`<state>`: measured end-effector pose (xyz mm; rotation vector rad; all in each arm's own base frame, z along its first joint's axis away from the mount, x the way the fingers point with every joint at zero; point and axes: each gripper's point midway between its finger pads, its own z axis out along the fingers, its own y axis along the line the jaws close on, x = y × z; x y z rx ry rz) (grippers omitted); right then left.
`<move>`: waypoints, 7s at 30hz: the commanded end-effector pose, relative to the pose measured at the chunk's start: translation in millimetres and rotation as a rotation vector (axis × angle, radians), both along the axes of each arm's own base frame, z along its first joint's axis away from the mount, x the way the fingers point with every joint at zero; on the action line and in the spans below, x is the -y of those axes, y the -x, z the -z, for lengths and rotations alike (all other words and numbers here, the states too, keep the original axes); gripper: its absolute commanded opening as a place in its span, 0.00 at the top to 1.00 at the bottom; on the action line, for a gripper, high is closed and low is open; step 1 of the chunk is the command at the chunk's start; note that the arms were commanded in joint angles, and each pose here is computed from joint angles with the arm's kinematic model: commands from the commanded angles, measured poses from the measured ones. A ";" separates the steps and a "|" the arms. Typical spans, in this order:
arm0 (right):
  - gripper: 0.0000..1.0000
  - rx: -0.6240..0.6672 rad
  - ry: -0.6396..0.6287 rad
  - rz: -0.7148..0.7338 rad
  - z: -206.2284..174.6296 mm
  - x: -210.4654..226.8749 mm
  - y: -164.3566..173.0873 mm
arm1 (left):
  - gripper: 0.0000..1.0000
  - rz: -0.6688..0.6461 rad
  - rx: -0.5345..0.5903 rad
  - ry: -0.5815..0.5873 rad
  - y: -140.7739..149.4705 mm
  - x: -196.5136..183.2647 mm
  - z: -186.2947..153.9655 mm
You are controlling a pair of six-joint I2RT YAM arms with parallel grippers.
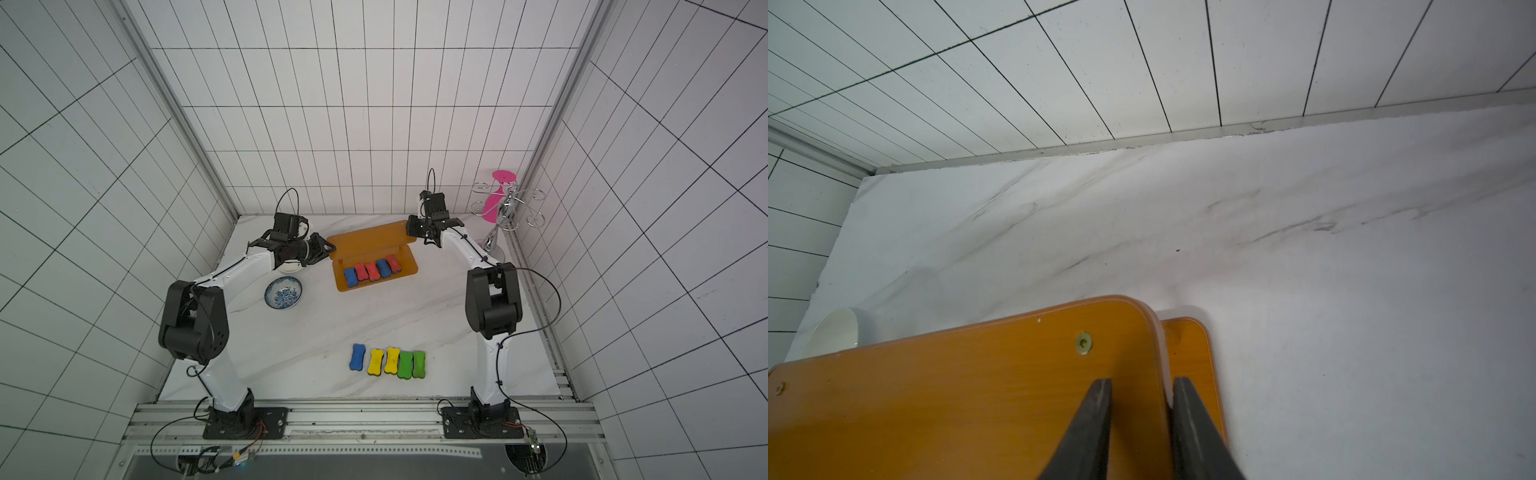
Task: Remove the whiteboard erasers from the shelf
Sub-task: Adjust the shelf at the center of the board, then pick up the whiteboard eraser from the shelf, then place the whiteboard eraser at the center of the board, then pick up the whiteboard eraser from the shelf.
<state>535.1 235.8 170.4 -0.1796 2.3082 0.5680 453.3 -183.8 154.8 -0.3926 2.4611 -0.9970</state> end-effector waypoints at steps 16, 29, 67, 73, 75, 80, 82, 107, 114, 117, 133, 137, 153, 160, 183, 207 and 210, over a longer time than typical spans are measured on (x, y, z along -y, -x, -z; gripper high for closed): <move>0.64 0.084 0.057 -0.046 -86.4 4.4 7.9 | 0.47 -0.051 0.041 -0.080 5.8 -26.0 -8.4; 0.67 -0.052 -0.143 -0.058 -8.9 1.6 124.7 | 0.51 -0.060 0.035 -0.069 7.6 -26.0 -5.5; 0.63 -0.192 -0.396 -0.082 121.4 -41.7 59.5 | 0.55 -0.063 0.007 -0.064 3.2 -27.3 5.4; 0.62 -0.214 -0.379 -0.094 131.0 -48.1 65.1 | 0.55 -0.061 0.005 -0.062 4.3 -26.8 6.5; 0.62 -0.216 -0.365 -0.101 133.1 -50.1 68.2 | 0.55 -0.061 0.005 -0.062 4.2 -26.8 6.5; 0.62 -0.234 -0.311 -0.090 148.0 -45.1 77.1 | 0.55 -0.061 0.002 -0.062 4.6 -26.8 7.4; 0.65 -0.240 -0.265 -0.077 156.6 -39.6 80.5 | 0.55 -0.062 0.003 -0.063 4.7 -27.1 7.0; 1.00 -0.165 -0.327 0.092 87.4 -16.4 100.7 | 0.55 -0.091 0.023 -0.102 3.7 -35.6 2.3; 1.00 -0.176 -0.350 0.264 88.0 14.8 152.9 | 0.44 -0.100 0.035 -0.103 11.1 -37.5 -9.7; 1.00 -0.189 -0.317 0.309 92.1 32.8 189.5 | 0.39 -0.085 0.051 -0.095 18.6 -34.0 -19.1; 1.00 -0.280 -0.213 0.328 137.4 72.5 304.7 | 0.35 -0.054 0.059 -0.091 39.4 -26.8 -17.5; 1.00 -0.293 -0.182 0.321 142.1 79.7 317.1 | 0.35 -0.055 0.058 -0.091 39.3 -26.9 -16.6; 1.00 -0.320 -0.126 0.250 151.7 82.0 332.4 | 0.35 -0.063 0.071 -0.089 39.3 -27.2 -18.5; 0.86 -0.307 -0.118 0.218 144.6 77.5 329.6 | 0.35 -0.066 0.080 -0.089 38.3 -26.2 -21.2; 0.70 0.059 -0.405 0.015 39.8 -32.0 146.2 | 0.34 -0.084 0.069 -0.115 5.1 -16.7 -17.9; 0.60 -0.099 -0.481 -0.048 124.3 -71.5 82.5 | 0.34 -0.058 0.003 -0.135 3.4 -18.7 18.3; 0.58 -0.130 -0.457 -0.050 136.8 -73.2 87.1 | 0.34 -0.055 0.000 -0.134 4.3 -17.9 19.3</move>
